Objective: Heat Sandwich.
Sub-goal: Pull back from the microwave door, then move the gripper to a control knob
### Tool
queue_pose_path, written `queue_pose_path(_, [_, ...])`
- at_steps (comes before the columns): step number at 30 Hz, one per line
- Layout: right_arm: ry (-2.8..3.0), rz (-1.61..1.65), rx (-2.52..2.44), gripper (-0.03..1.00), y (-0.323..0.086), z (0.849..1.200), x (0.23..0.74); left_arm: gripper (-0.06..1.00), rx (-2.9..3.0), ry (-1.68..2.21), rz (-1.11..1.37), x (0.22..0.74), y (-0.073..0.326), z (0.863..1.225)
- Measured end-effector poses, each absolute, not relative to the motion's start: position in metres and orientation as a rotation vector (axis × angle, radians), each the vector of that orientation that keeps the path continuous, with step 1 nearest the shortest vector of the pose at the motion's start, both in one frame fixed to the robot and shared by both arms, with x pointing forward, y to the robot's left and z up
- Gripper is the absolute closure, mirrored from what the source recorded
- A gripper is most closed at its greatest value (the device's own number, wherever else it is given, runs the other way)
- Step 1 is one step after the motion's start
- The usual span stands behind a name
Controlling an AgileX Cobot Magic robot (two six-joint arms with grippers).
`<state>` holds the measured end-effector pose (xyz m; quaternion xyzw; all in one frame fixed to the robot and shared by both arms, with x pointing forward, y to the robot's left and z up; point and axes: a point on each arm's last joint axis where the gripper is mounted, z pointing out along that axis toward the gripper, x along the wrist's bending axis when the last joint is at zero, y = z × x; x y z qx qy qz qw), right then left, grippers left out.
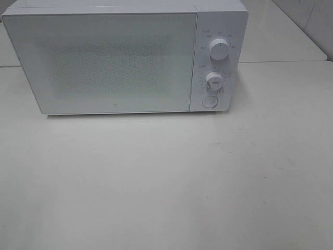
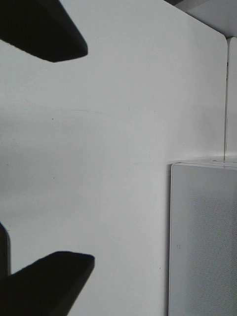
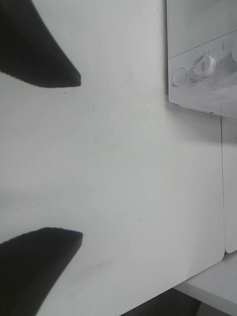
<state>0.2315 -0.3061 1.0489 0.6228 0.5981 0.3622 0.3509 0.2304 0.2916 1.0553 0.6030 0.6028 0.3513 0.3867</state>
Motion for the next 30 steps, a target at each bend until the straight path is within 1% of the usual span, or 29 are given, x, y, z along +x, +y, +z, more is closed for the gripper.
queue_pose_path(27, [1.543, 0.944, 1.606, 0.22, -0.306, 1.05, 0.232, -0.02, 1.535, 1.534, 0.894, 0.23, 0.292, 1.055])
queue_pose_path(30, [1.494, 0.995, 1.552, 0.2, -0.306, 1.059, 0.232, -0.02, 1.535, 1.534, 0.894, 0.23, 0.292, 1.055])
